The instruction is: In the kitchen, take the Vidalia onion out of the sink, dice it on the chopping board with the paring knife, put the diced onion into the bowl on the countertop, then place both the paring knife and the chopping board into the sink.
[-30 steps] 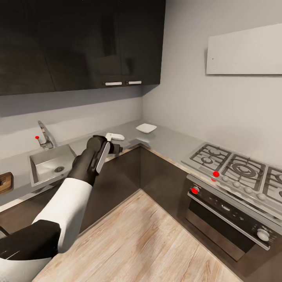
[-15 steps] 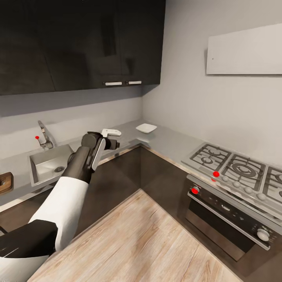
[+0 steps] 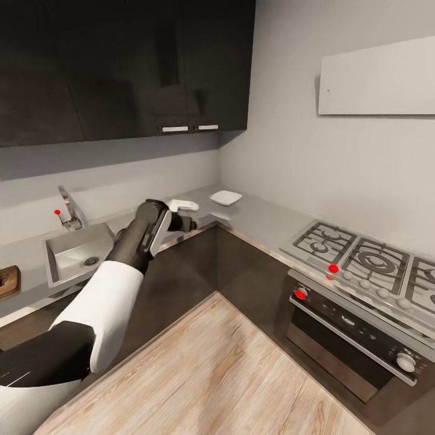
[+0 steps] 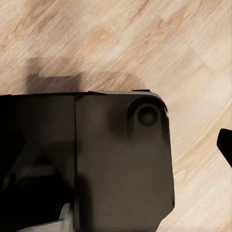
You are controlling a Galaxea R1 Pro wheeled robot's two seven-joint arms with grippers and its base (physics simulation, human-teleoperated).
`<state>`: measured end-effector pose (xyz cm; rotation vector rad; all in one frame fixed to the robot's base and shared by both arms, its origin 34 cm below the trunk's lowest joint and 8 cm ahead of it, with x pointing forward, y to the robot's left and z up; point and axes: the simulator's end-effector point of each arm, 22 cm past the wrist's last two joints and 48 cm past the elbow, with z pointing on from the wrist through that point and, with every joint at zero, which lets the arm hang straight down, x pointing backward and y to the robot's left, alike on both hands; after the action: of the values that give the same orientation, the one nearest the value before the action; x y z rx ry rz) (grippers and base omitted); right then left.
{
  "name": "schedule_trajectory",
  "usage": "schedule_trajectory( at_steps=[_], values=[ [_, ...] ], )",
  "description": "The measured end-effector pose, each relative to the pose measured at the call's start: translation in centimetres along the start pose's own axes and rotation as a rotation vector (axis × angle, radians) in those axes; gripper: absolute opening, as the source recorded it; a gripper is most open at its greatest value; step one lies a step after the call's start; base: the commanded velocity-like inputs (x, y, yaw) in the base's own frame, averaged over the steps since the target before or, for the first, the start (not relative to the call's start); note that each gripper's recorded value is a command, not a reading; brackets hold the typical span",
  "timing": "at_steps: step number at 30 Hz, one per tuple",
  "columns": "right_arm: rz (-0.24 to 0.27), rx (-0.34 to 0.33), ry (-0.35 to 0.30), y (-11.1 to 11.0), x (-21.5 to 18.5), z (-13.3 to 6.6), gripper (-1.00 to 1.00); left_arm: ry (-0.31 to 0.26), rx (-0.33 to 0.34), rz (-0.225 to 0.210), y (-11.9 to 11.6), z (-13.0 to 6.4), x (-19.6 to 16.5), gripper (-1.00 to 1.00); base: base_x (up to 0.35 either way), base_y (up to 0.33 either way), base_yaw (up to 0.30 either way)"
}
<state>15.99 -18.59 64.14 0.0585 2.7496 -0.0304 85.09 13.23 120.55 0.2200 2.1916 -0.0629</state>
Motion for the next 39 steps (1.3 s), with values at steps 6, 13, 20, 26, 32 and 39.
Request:
schedule_trajectory(
  at_steps=[6,13,20,26,32,39],
  values=[
    [0.002,0.000,0.001,0.0,0.0,0.0,1.00,0.010,0.028,0.066,-1.2,0.2,0.5,1.00,0.000,0.000,0.000],
    [0.003,-0.002,0.001,0.3,0.1,-0.1,1.00,0.007,0.029,0.073,-1.3,0.1,0.4,1.00,0.136,0.000,0.000],
    [-0.009,-0.007,0.091,0.5,2.0,-0.2,1.00,-0.051,0.029,0.076,-1.4,-1.3,-1.8,1.00,0.313,0.000,0.000],
    [-0.015,-0.028,0.208,0.9,4.6,-0.6,1.00,-0.063,0.027,0.076,-1.4,-1.6,-2.2,1.00,0.325,0.000,0.000],
    [0.077,0.026,0.248,-0.9,5.5,-0.7,1.00,-0.076,0.027,0.075,-1.4,-1.9,-2.6,1.00,0.326,0.000,0.000],
    [0.118,0.057,0.258,-1.8,5.9,-0.8,1.00,-0.088,0.025,0.076,-1.3,-2.2,-3.0,1.00,0.326,0.000,0.000]
  ],
)
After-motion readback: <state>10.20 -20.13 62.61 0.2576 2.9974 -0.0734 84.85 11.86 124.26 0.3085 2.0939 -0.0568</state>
